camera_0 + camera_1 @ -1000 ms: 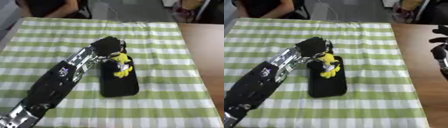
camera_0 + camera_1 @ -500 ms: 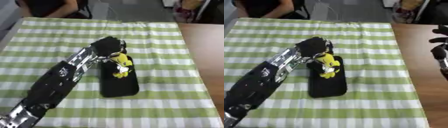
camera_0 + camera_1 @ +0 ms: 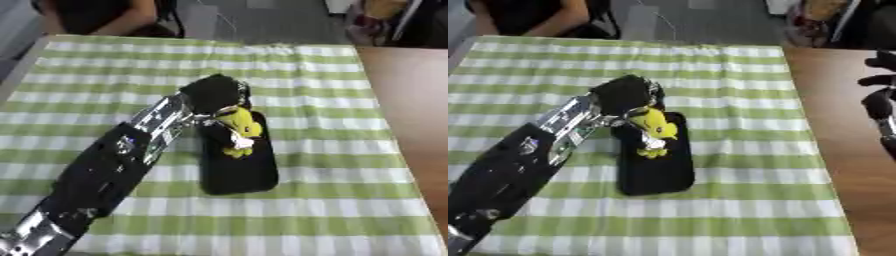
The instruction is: Pick up objects on the table and place them in the box.
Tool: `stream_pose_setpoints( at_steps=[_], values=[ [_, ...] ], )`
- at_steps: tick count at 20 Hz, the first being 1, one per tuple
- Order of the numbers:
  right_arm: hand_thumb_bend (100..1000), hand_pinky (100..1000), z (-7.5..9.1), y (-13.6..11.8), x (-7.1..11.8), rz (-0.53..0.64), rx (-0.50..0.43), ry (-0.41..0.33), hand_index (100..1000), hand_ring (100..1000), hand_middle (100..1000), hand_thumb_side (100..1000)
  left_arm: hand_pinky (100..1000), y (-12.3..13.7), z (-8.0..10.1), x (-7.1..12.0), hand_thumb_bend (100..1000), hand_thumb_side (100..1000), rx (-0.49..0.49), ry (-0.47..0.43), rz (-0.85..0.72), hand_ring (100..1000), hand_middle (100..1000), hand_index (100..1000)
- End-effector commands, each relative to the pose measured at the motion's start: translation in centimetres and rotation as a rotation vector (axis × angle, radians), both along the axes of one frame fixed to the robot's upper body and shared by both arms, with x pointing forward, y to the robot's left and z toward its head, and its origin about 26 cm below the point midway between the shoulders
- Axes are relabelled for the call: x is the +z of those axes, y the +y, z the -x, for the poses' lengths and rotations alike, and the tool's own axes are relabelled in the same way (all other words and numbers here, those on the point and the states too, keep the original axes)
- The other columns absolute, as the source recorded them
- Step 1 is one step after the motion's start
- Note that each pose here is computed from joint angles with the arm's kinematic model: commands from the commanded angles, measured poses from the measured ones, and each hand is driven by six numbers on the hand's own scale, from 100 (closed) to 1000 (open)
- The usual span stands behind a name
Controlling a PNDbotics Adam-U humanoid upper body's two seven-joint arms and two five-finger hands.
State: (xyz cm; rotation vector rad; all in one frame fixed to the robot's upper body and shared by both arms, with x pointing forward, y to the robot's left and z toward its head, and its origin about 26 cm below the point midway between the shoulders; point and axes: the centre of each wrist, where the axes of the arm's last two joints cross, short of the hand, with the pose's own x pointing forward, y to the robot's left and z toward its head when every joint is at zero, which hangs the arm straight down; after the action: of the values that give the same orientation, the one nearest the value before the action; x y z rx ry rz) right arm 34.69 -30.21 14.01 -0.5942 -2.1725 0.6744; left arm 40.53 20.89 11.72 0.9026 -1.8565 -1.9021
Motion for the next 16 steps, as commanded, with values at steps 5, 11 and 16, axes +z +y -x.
stream_pose_setpoints(
  at_steps=[5,11,16],
  values=[
    [658,496,-0.07,-0.1,1.01,0.012,0.007,-0.028,926,672,785,1000,100,0.71,-0.12,1.23,520,896,0.007,-0.036,-0.024,100,166,279],
    [658,496,-0.06,-0.12,1.01,0.011,0.005,-0.029,926,672,785,1000,100,0.66,-0.09,1.27,540,908,0.003,-0.034,-0.019,100,238,353],
    [658,496,-0.05,-0.15,1.0,0.011,0.004,-0.028,926,672,785,1000,139,0.57,-0.05,1.16,538,932,0.0,-0.03,-0.007,214,337,444]
  ],
)
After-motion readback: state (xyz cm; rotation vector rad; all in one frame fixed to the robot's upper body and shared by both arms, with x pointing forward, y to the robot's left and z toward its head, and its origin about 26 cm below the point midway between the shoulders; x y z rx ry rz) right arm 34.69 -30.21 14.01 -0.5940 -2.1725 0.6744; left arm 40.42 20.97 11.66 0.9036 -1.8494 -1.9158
